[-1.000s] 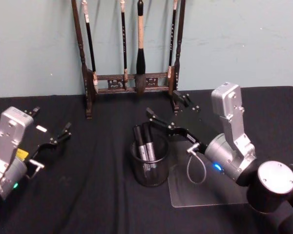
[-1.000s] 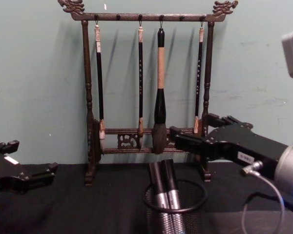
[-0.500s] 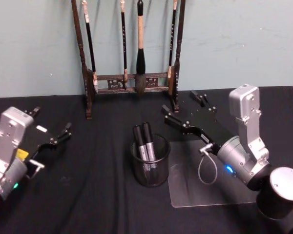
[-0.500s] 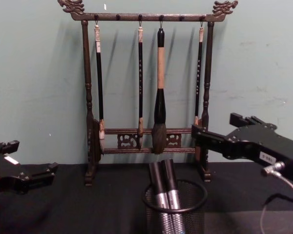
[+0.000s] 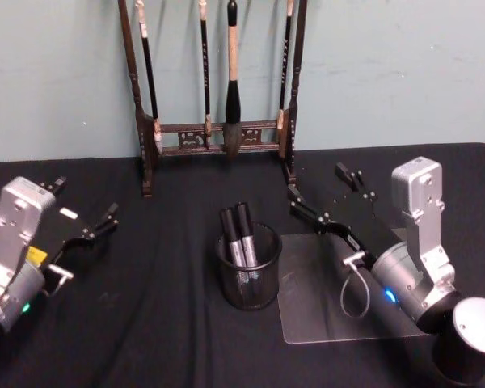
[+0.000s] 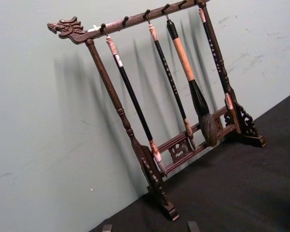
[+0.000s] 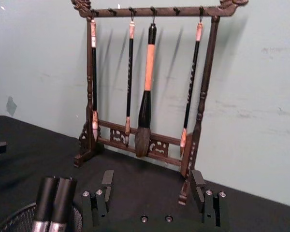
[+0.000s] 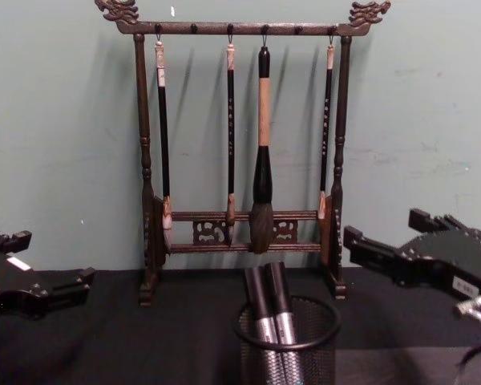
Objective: Pick up the water-based marker from the table and place it into the pen holder.
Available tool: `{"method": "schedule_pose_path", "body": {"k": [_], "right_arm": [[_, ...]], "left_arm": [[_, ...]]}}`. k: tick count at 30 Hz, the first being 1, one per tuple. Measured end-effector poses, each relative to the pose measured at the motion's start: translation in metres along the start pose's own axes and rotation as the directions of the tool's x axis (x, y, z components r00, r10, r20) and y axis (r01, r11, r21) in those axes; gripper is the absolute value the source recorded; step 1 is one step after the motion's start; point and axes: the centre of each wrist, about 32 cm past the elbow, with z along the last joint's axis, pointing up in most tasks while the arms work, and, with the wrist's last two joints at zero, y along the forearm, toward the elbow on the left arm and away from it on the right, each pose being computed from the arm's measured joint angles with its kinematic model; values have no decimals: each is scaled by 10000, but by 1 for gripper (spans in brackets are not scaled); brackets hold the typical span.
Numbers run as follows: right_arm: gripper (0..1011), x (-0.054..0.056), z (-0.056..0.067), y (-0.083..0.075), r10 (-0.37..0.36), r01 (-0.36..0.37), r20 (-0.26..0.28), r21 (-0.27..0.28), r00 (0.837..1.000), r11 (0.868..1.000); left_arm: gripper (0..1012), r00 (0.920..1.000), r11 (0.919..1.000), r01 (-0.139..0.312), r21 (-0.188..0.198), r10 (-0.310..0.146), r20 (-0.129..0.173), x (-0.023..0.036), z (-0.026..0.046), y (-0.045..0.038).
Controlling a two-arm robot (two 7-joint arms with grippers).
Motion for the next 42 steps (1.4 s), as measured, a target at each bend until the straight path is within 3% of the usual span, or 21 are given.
{"method": "schedule_pose_path", "body": {"k": [22,34,42], "right_arm": [[1002,-5,-255,-95,-610,560,-556,-873,9966,9946],[1002,7,-340,-112,-568,505,-625,-995,9964,9938],[1002,5,-329,-108,-558,496,-620,-972,9965,9940]], "left_arm": [[1009,10000,10000,0,1,0,0,0,0,0],[1009,10000,10000,0,0,0,0,0,0,0],[1009,10000,10000,0,0,0,0,0,0,0]]}}
